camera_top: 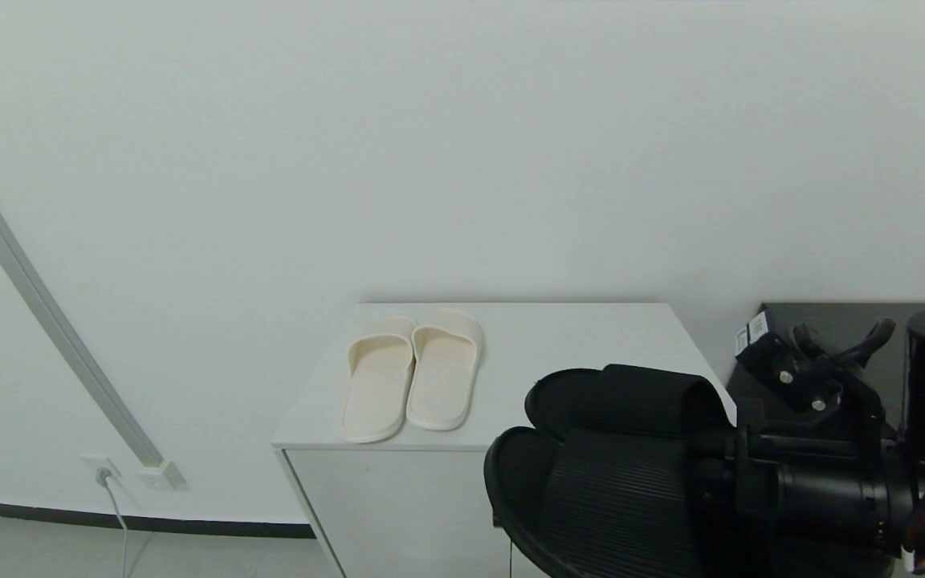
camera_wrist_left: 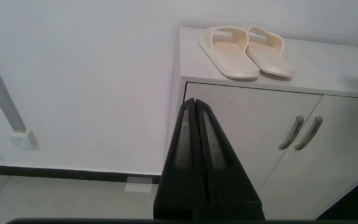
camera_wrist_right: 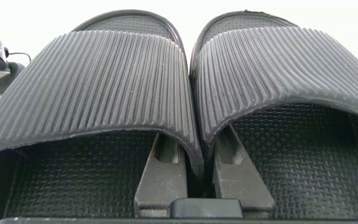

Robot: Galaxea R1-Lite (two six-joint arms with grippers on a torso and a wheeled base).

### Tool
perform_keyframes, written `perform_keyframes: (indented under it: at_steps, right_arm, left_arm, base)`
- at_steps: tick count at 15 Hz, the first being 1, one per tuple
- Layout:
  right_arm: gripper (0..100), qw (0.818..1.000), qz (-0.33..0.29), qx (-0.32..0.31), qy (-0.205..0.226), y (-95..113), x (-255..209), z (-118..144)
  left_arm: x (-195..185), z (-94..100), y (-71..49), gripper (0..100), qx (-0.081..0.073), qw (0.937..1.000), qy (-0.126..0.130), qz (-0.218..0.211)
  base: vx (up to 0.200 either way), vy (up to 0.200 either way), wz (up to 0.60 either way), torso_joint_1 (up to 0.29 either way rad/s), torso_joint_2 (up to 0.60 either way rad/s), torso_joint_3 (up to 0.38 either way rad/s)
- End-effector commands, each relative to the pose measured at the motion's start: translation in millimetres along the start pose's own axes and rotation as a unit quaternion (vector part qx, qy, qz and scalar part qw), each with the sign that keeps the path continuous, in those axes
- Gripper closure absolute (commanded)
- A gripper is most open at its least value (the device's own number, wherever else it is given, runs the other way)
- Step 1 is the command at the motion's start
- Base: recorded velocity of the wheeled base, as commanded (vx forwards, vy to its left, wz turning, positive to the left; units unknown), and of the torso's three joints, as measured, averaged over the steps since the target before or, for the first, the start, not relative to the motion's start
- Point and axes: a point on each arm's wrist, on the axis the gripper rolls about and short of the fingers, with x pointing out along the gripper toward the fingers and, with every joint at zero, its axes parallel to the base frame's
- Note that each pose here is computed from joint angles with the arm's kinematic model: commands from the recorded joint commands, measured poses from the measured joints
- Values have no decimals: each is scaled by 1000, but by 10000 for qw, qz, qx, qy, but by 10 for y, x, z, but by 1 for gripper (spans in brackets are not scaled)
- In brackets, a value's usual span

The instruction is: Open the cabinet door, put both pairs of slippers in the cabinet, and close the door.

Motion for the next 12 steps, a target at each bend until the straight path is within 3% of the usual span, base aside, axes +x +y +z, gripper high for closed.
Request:
perform_keyframes:
  at_steps: [1,5,12]
  right_arm:
    - [100,10000,-12,3,-8,-2,-11,-3]
    - [100,10000,-12,13,29,0,-8,-23]
    - [100,9996,7,-218,160,3,-15,-106]
  left_arm:
    - [1,0,0,100,-1,10000,3,3]
    - [1,0,0,100,-1,10000,3,3]
    - [1,0,0,100,-1,10000,3,3]
  base:
    - [0,0,0,0,0,0]
    - [-200,0,0,8,4,2]
    - [0,0,0,0,0,0]
